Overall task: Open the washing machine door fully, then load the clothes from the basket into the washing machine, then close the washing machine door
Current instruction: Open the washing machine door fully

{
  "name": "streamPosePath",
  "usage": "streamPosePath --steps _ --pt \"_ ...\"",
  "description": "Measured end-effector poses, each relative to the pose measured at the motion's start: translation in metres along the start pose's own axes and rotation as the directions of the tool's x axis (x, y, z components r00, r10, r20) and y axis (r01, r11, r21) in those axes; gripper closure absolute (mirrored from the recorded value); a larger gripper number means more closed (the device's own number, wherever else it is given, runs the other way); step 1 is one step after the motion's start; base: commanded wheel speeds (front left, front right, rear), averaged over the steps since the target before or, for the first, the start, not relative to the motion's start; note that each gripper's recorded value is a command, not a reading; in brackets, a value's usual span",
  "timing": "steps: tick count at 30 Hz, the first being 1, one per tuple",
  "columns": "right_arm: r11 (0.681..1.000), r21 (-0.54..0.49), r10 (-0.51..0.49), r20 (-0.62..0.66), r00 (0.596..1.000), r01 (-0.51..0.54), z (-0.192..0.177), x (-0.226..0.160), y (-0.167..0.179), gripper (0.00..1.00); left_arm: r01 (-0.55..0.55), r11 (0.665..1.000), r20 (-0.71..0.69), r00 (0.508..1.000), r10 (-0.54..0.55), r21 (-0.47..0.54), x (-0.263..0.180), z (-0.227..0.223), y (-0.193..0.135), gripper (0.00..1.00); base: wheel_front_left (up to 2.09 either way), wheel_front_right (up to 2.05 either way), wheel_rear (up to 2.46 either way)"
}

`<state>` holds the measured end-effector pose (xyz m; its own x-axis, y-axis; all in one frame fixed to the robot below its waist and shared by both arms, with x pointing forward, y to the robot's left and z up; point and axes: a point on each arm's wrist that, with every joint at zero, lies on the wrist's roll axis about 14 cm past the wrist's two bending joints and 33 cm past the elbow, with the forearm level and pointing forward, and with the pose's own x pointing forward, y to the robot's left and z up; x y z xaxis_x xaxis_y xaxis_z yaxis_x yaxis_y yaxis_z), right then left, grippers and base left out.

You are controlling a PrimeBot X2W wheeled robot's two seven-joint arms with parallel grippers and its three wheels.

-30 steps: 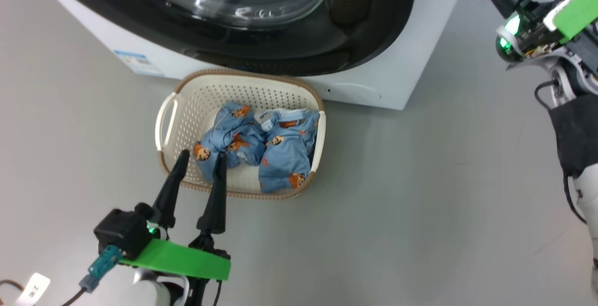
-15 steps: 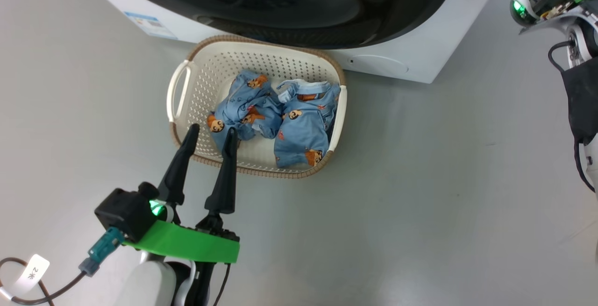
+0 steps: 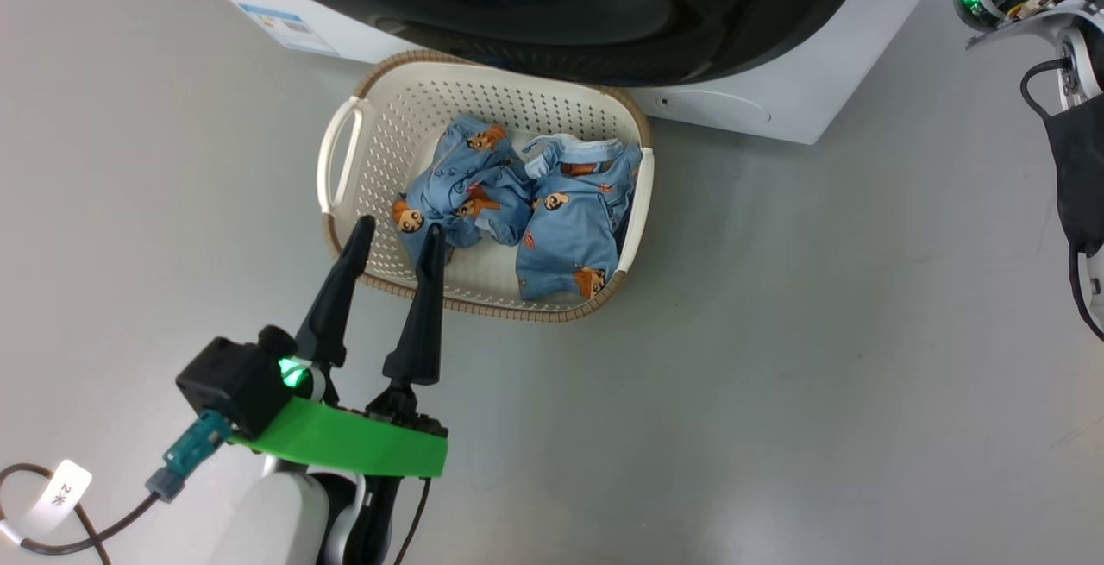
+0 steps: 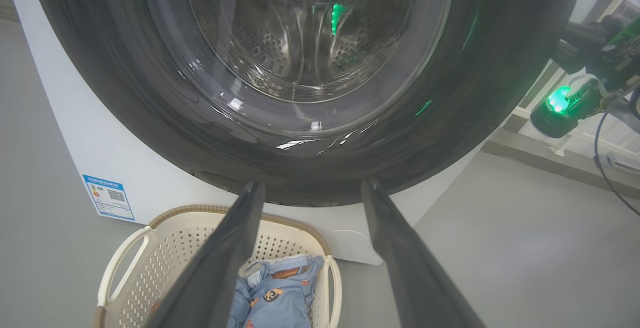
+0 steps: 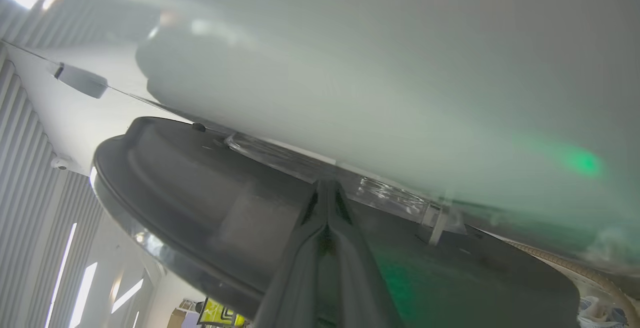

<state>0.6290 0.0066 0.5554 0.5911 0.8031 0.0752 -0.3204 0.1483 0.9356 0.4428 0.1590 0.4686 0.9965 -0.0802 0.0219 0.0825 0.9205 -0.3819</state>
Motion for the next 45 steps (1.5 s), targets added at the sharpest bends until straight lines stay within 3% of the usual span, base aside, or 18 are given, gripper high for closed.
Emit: streamPosePath --steps 7,20,45 --pt "1.000 -0.031 -0.003 -0.051 0.999 0.001 -0.018 -0.008 0.011 1.00 0.016 1.000 0.025 1.000 -0.015 0.000 -0.002 0.010 -0.006 0.00 0.00 0.00 0.00" --pt "0.999 -0.043 -0.008 -0.204 0.979 0.000 -0.085 -0.026 0.030 1.00 0.015 1.000 0.036 0.999 -0.015 0.004 -0.024 0.018 -0.014 0.00 0.00 0.00 0.00" --pt "0.997 -0.004 0.072 -0.411 0.909 -0.081 -0.190 -0.051 0.083 1.00 -0.038 0.999 0.079 0.996 0.036 0.023 -0.079 0.038 -0.010 0.00 0.00 0.00 0.00"
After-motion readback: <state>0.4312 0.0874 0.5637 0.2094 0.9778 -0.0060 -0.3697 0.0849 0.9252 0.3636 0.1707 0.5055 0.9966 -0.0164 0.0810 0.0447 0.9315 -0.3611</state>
